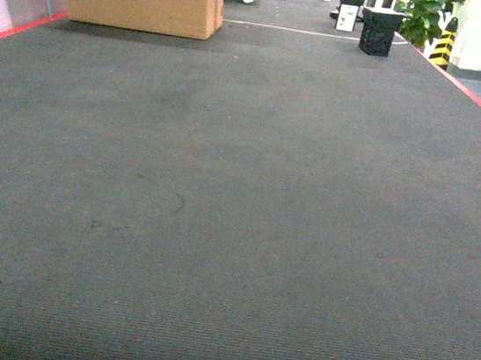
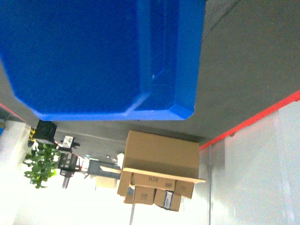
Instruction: Sort blue parts and orange caps into right shelf containers
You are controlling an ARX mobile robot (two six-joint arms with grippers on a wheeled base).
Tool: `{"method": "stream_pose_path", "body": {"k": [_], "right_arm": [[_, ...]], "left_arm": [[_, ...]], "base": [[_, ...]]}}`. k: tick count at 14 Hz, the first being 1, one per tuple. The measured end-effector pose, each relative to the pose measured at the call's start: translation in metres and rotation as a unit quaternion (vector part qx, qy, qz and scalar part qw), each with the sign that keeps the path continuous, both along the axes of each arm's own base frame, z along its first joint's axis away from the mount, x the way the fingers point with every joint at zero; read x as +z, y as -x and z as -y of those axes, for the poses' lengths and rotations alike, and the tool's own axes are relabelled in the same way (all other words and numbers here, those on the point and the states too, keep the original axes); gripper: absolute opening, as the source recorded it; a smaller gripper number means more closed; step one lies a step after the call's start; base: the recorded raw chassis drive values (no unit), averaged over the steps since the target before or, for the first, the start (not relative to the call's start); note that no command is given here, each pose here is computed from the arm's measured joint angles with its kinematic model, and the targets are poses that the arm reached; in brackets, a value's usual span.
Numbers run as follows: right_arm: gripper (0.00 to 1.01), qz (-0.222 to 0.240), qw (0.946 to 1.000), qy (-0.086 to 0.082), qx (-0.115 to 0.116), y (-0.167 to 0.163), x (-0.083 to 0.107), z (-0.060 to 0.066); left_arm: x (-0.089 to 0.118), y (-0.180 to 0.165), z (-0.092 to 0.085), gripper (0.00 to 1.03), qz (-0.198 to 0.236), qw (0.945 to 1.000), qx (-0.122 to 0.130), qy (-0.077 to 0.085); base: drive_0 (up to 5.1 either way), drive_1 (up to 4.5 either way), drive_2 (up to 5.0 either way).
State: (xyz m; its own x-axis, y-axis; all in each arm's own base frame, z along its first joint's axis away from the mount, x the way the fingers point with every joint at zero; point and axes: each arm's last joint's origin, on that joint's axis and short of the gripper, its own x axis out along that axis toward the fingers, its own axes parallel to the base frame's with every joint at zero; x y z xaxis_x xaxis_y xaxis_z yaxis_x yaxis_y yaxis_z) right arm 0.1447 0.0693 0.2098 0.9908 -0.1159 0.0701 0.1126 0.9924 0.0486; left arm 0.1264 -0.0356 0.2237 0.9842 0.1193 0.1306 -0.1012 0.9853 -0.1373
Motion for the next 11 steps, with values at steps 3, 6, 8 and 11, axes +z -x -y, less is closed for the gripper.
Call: {"method": "stream_pose_path", "body": {"k": [3,6,8,11], "right_arm": [[0.44,-0.038,0.9980,0.030,0.040,0.004,-0.005,0.011],[0.44,-0.043,0.9971,0.030,0.055,0.014,-0.019,0.035],[0.44,-0.043,0.9972,0.029,0.055,0.019,-0.025,0.044],[0.44,-0.041,0.9973,0.027,0.055,0.025,-0.031,0.054]], "left_arm": [[-0.007,0.001,-0.005,0.43,-0.058,0.9966,-0.039,-0.042],[-0.025,0.008,-0.017,0.43,-0.073,0.9942,-0.054,-0.057],[-0.033,0.011,-0.022,0.43,-0.074,0.9942,-0.054,-0.057],[-0.041,0.015,-0.036,0.43,-0.072,0.9943,-0.054,-0.057]], "base": [[0.0,0.00,0.0],[0.0,0.00,0.0],[0.0,0.00,0.0],[0.0,0.00,0.0]]}}
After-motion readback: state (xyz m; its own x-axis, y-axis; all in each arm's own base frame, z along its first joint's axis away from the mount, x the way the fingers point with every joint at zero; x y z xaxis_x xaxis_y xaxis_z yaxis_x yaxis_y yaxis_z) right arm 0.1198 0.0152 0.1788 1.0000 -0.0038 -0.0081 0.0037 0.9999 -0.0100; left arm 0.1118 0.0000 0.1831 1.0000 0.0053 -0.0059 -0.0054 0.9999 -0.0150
